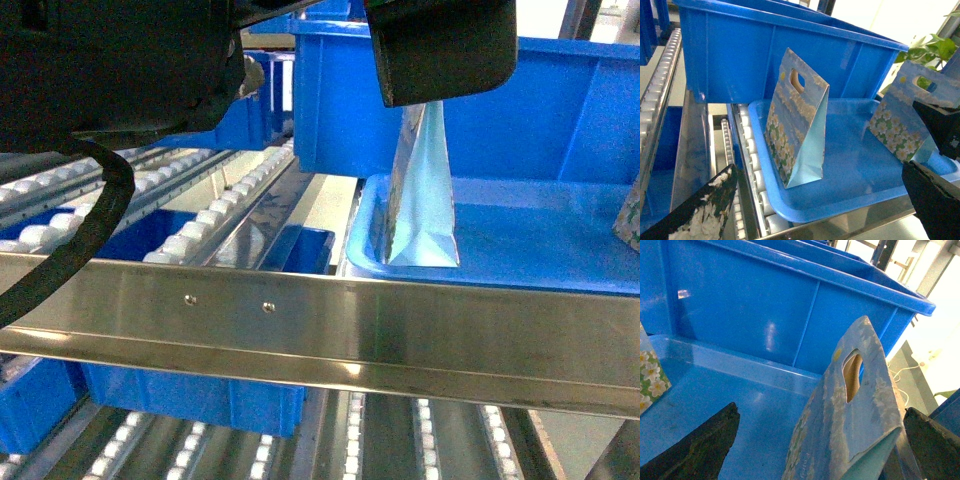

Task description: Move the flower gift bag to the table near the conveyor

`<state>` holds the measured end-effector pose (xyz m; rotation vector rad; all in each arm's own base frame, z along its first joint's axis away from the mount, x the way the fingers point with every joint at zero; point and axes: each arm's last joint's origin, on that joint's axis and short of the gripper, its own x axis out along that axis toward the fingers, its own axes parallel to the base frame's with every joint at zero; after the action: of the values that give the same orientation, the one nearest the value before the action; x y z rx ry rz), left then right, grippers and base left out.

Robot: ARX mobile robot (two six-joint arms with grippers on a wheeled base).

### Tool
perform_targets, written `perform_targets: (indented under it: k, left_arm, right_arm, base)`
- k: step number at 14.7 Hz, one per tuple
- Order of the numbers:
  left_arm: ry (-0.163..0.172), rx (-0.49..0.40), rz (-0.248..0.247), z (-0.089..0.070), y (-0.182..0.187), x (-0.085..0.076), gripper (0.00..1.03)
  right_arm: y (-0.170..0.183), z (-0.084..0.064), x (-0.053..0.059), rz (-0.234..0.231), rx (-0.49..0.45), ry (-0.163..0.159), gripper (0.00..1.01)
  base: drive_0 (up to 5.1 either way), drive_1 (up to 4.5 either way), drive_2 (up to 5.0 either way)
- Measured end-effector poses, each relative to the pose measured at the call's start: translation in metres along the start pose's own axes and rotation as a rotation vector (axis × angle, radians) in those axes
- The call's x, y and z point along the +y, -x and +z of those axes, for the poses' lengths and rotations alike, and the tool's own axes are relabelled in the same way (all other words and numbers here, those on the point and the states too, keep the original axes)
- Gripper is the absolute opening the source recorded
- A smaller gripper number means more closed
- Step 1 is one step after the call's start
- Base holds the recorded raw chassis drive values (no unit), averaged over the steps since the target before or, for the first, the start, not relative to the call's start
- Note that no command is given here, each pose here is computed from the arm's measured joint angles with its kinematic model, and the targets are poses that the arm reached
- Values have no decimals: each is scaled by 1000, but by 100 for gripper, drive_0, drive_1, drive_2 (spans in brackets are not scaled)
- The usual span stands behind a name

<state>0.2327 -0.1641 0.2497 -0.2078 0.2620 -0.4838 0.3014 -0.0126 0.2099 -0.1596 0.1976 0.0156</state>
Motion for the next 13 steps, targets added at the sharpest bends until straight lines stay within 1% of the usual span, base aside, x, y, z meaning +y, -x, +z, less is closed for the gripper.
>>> perform_targets:
  k: [4, 7, 9, 10, 13]
  left_arm:
    - [0, 0, 0, 0, 0, 0, 98]
    - [0, 0, 0, 0, 0, 0, 98]
    - [0, 0, 0, 0, 0, 0, 98]
    - [0, 0, 0, 0, 0, 0, 98]
    - [0, 0, 0, 0, 0, 0, 98]
  right_arm:
    - [0, 0, 0, 0, 0, 0, 67]
    - [0, 0, 0, 0, 0, 0, 29]
    - [0, 0, 0, 0, 0, 0, 9]
    - [0, 0, 0, 0, 0, 2, 2]
    - [0, 0, 0, 0, 0, 0, 2]
  base:
    - [0, 0, 0]
    - [0, 0, 0]
    - [0, 0, 0]
    - [0, 0, 0]
    - [0, 0, 0]
